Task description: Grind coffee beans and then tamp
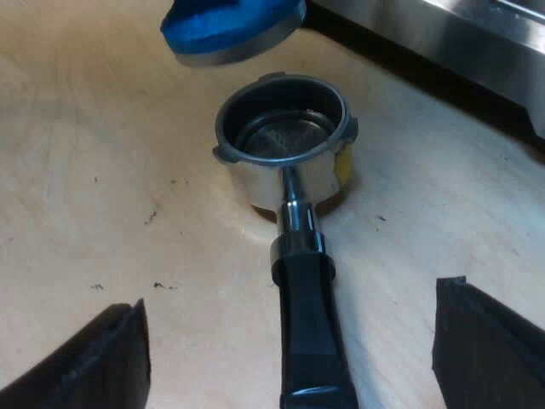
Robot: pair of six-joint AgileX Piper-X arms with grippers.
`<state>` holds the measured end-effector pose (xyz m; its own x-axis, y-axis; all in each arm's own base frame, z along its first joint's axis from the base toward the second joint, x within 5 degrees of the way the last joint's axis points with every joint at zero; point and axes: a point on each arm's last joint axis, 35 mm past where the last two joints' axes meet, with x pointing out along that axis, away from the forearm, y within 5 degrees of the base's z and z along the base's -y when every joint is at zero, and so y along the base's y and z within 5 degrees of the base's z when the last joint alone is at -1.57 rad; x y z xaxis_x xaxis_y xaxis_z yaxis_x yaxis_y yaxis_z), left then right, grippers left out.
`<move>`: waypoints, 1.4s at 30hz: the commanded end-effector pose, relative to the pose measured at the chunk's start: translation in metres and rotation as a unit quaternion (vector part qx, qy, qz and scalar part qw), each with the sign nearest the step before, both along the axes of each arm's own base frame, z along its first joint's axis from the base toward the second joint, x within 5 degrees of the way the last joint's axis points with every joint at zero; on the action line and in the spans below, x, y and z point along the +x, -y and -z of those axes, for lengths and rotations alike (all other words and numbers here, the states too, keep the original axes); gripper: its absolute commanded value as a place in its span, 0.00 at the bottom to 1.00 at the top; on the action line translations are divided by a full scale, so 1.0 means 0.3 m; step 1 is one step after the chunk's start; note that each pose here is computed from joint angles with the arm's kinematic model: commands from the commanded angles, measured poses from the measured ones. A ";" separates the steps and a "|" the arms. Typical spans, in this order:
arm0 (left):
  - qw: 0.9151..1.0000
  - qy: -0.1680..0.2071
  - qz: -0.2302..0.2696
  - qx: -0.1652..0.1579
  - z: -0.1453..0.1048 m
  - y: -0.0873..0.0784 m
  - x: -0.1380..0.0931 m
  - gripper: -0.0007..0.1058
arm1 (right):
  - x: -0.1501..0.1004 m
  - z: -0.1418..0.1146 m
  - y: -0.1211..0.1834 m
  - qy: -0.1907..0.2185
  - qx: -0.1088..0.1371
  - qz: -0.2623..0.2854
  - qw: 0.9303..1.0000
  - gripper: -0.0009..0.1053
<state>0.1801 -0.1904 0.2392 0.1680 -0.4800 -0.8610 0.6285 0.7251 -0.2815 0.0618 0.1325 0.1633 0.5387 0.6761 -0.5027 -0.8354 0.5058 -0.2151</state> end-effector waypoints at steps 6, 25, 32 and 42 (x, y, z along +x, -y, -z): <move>1.000 0.014 0.009 -0.007 -0.011 0.010 0.005 0.01 | 0.002 -0.003 0.000 0.002 0.004 0.002 1.000 0.67; 0.999 -0.028 0.010 0.034 0.119 0.052 0.046 0.01 | 0.002 -0.003 0.000 0.002 0.004 0.002 1.000 0.67; 0.999 -0.028 0.010 0.034 0.141 0.063 0.057 0.01 | 0.002 -0.003 0.000 0.002 0.004 0.002 1.000 0.67; 0.996 -0.044 0.032 0.065 0.204 0.069 0.064 0.01 | 0.002 -0.003 0.000 0.002 0.004 0.002 1.000 0.67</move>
